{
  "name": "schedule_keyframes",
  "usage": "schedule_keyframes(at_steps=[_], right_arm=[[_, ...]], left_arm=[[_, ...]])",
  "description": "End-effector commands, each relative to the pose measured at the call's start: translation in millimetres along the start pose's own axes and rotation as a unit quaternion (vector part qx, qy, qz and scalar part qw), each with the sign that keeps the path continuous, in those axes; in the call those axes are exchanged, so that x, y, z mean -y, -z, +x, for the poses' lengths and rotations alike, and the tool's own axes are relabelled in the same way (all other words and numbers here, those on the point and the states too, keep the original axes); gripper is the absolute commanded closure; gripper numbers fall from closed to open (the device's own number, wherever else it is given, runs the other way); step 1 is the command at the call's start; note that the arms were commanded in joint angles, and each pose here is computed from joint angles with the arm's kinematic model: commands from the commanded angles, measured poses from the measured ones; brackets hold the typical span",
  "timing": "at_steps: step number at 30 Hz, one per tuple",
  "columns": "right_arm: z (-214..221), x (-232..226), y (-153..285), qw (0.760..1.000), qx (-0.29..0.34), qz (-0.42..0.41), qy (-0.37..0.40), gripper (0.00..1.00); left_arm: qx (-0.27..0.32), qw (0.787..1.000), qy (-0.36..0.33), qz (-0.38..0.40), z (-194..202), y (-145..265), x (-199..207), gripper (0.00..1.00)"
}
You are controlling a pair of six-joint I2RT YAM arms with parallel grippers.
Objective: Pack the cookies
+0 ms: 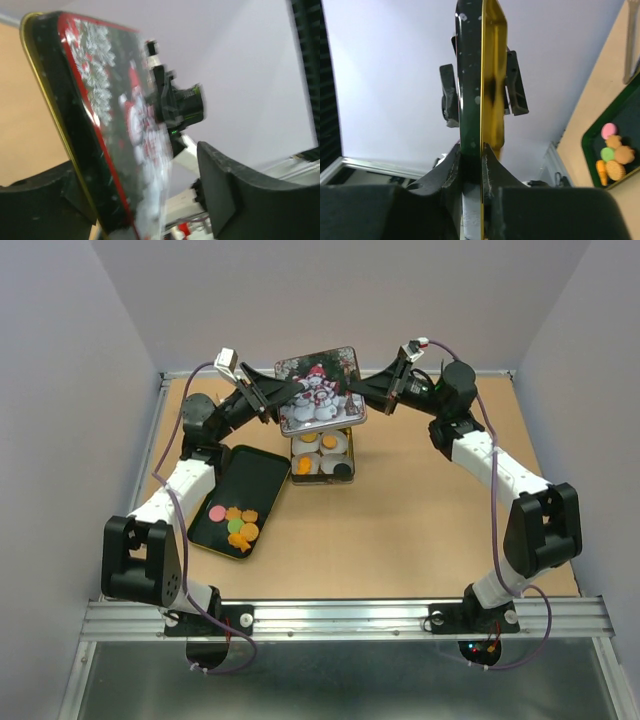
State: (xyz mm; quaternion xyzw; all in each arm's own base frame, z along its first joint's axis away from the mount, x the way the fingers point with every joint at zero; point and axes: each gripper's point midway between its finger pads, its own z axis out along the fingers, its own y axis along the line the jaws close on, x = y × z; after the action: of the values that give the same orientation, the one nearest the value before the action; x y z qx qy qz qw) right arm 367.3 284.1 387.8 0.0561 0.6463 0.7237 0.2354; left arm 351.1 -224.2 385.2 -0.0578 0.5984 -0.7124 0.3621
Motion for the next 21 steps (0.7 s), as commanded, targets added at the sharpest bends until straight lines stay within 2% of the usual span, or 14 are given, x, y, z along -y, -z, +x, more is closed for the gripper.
schedule_keyframes(at_steps=[1,2,7,12,21], right_arm=[[2.0,-6.5,-0.2,1.0,-0.001,-0.005,0.017,0.91],[2.5,-5.0,-0.8,1.0,-0.003,-0.005,0.016,0.92],[2.0,9.5,-1.1,1.0,-0.003,0.006,0.011,0.98],[5.2,33.0,0.8,1.0,-0.005,0.024,0.003,0.99],[17.6,99.3,9.0,0.997,-0.01,0.077,-0.023,1.0]], left_arm=[[-0.032,0.998,-0.05,-0.008,16.4,7.2,1.9,0.09],[-0.034,0.998,-0.051,-0.015,16.8,7.5,-1.6,0.05],[-0.035,0.994,-0.069,-0.073,14.7,8.8,-28.9,0.04],[-0.027,0.988,-0.073,-0.136,6.8,14.4,-56.4,0.07],[-0.034,0.981,-0.074,-0.173,-5.9,8.3,-89.7,0.11]])
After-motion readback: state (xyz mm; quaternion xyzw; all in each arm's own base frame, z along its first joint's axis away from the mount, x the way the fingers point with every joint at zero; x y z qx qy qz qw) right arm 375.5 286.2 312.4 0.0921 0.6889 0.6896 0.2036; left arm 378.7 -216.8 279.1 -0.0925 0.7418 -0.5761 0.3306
